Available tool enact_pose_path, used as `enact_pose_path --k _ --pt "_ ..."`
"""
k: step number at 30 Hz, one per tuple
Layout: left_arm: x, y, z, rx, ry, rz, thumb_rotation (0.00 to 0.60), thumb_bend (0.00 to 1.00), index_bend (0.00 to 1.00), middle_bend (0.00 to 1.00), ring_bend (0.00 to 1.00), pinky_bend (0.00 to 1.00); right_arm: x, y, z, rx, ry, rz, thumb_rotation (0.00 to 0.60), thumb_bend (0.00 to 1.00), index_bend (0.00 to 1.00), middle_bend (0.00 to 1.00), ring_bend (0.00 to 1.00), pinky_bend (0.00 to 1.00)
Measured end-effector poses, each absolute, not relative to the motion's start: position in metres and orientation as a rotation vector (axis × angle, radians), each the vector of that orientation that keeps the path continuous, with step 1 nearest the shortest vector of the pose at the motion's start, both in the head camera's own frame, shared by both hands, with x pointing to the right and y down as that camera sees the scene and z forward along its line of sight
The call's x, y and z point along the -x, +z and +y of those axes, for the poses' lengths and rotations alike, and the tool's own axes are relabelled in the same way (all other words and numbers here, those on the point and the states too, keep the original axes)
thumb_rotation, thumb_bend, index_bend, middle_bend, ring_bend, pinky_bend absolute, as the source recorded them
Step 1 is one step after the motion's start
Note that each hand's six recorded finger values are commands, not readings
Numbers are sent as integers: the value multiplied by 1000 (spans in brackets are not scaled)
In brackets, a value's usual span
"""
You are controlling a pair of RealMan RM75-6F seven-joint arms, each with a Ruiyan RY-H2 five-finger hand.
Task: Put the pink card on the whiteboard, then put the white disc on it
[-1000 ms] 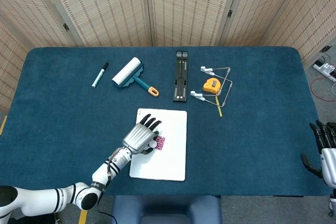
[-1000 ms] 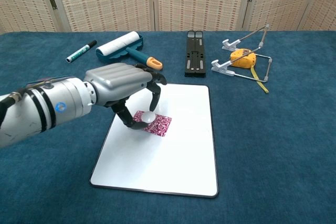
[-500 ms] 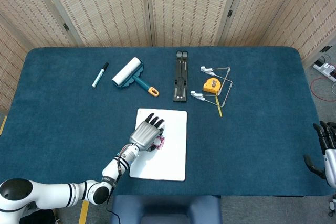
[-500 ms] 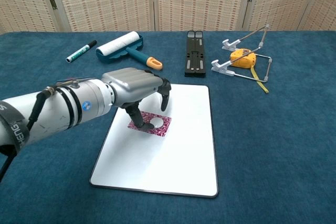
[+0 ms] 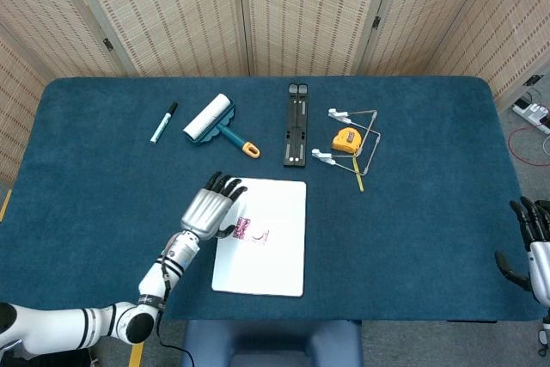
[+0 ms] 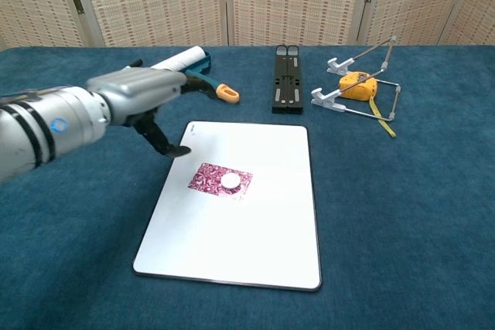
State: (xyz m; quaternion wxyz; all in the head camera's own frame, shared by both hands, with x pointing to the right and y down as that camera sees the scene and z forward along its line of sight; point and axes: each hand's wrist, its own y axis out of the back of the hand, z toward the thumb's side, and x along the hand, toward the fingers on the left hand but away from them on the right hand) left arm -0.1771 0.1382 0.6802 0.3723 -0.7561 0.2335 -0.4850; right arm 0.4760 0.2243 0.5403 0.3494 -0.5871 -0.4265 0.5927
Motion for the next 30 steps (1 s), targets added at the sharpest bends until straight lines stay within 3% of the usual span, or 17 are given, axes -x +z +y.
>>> enact_pose_path --k 8,18,30 --pt "266 649 136 1817 -1326 842 600 331 211 132 112 0 -472 546 223 1608 1496 -1129 600 364 0 58 68 0" --pt "375 615 182 1636 -1458 1010 600 330 221 132 113 0 -458 550 223 1720 1447 -1126 600 364 0 57 64 0" --pt "422 588 225 1569 -1542 1099 600 331 218 132 110 0 -433 560 216 1813 1381 -1076 600 363 0 58 62 0"
